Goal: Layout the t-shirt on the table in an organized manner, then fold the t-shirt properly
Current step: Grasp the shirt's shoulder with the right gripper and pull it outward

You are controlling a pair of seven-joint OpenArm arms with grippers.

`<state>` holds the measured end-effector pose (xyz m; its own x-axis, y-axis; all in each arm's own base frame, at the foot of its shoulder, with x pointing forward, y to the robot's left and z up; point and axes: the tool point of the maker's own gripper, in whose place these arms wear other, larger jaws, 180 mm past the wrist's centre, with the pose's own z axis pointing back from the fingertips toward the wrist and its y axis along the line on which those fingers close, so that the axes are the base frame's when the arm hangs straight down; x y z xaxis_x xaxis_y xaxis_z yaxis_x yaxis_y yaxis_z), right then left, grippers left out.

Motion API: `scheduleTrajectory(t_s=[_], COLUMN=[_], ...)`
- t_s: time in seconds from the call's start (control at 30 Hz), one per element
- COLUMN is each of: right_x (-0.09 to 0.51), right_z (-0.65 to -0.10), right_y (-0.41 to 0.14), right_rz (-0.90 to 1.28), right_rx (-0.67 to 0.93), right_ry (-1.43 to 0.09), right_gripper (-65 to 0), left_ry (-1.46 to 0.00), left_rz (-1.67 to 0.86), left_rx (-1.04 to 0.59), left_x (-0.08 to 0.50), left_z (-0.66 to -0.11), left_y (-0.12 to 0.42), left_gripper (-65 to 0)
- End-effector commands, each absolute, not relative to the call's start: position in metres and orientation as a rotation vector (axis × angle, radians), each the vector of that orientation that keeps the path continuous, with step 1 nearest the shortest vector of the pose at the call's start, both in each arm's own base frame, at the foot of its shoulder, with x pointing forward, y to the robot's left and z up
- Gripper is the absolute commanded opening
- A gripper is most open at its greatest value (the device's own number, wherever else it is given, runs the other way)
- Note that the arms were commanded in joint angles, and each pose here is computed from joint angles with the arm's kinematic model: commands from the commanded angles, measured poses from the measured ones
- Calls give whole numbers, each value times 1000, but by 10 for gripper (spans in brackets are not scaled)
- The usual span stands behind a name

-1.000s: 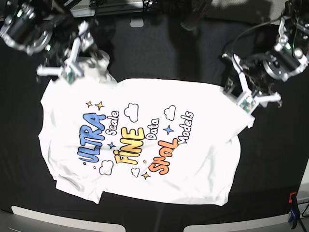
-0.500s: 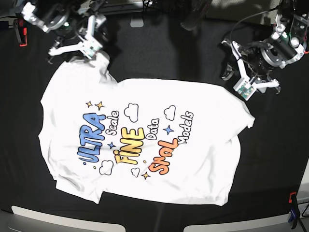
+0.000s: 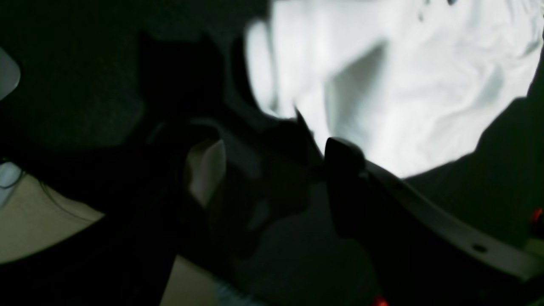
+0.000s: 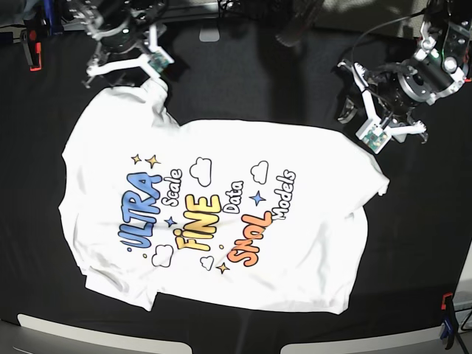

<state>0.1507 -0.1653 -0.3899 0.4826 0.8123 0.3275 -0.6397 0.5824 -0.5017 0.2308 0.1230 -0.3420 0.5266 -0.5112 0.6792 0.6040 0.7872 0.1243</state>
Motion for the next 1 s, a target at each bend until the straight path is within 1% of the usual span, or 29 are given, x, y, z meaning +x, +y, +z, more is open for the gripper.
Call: scheduleTrajectory(t_s=[0.0, 0.17, 0.43, 0.5, 0.57, 0.63, 0.7, 0.8, 0.83, 0.87, 0.9, 0.97], right_x=[166, 179, 159, 163, 170, 176, 178, 178, 178, 180, 182, 186], right_z=[-382, -396, -408, -405, -398, -393, -392, -392, -392, -391, -390, -387], right_y=[-169, -157, -128, -129, -137, -142, -143, -143, -143, -143, -144, -148], right_rz=[899, 932, 1000, 982, 963, 948, 936, 931, 929, 928, 927, 930], right_rx=[-386, -377, -302, -328, -392, -438, -440, -439, -441, -446, -451, -483], right_ry=[-629, -635, -613, -634, -661, -685, -692, -692, -693, -697, -700, -699], right_gripper=[-295, -295, -295, -295, -304, -376, -446, -521, -557, -612, -650, -650], left_ry=[-812, -811, -811, -811, -812, -811, -812, -828, -848, -877, -914, -972], left_rz=[-675, -675, -675, -675, -675, -675, -675, -675, -674, -674, -680, -701], left_rx=[-128, -128, -128, -128, -128, -128, -128, -133, -141, -148, -142, -107], left_x=[237, 237, 237, 237, 237, 237, 237, 239, 241, 244, 248, 255], left_z=[-331, -331, -331, -331, -331, -331, -331, -329, -326, -323, -319, -314], left_y=[122, 122, 122, 122, 122, 122, 122, 121, 119, 117, 117, 119], left_gripper=[-390, -390, -390, -390, -390, -390, -390, -389, -389, -389, -389, -389])
